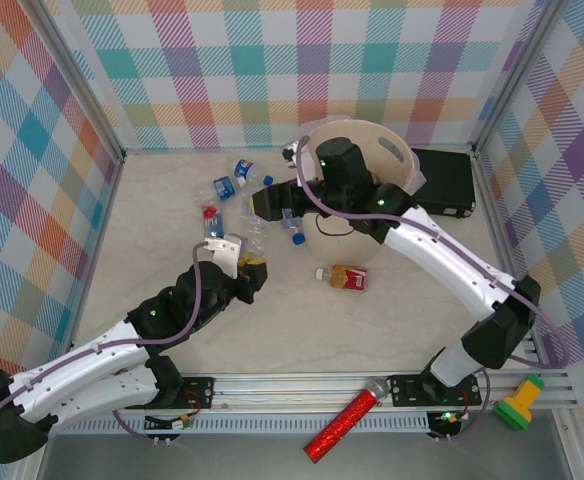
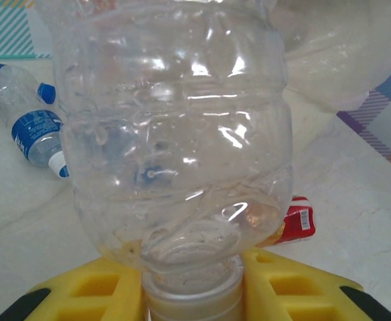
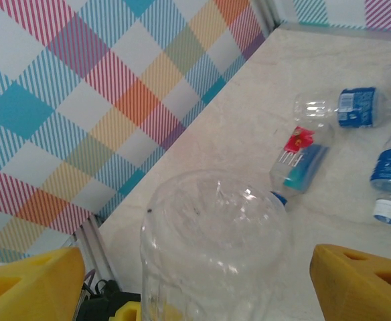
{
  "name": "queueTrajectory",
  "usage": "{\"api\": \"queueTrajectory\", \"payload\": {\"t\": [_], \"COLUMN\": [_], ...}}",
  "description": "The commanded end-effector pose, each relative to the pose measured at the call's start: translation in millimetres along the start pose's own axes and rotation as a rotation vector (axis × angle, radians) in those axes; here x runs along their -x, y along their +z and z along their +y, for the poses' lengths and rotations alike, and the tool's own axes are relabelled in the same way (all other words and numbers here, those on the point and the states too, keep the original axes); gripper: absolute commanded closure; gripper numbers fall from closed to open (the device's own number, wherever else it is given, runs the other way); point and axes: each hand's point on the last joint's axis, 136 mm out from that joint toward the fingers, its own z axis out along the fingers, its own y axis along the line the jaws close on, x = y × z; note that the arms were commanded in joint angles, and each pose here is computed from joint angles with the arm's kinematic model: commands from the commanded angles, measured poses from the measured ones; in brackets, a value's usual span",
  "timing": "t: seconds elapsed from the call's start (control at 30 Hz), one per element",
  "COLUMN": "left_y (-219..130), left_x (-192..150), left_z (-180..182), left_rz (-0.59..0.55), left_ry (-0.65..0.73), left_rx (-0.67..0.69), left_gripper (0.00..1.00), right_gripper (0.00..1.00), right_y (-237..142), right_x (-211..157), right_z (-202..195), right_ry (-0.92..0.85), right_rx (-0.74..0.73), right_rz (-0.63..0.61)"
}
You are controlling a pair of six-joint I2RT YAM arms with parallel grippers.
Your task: Put the plastic bottles in the bin
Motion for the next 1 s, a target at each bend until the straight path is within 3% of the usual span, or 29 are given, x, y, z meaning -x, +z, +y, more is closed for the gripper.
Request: {"api": "queueTrajectory", "payload": {"t": [0.0, 0.2, 0.3, 0.43, 0.5, 0.57, 0.83, 0.97], "left_y": [-11, -16, -16, -15, -14, -13, -17, -22], "left_x": [13, 16, 16, 15, 15, 14, 14, 13], "left_z": [-8, -8, -7, -6, -6, -4, 8, 15], "left_rz": [-0.02, -0.031, -0.031, -0.029, -0.029, -0.028, -0.045, -0.063], "left_ry": [0.034, 0.034, 0.033, 0.036, 0.036, 0.036, 0.009, -0.018], "left_rx": [-0.037, -0.042, -0.04, -0.033, -0.029, -0.02, 0.036, 0.057], "left_gripper": [0.66, 0.66, 0.66, 0.66, 0.65, 0.57, 0.02, 0.01], "right_gripper": [0.14, 0.15, 0.23, 0.42, 0.44, 0.43, 0.43, 0.45], "right_y": [9, 25, 27, 25, 23, 19, -13, -38], "right_x": [-7, -17, -19, -17, -15, -12, 19, 43], "right_z": [13, 10, 11, 14, 17, 19, 19, 14], "right_ry": [-0.008, 0.01, 0.01, -0.002, -0.006, -0.011, -0.075, -0.115], "right_rx": [0.054, 0.053, 0.065, 0.074, 0.082, 0.083, -0.002, -0.068], "right_rz": [0.067, 0.123, 0.132, 0.125, 0.116, 0.096, -0.043, -0.136]}}
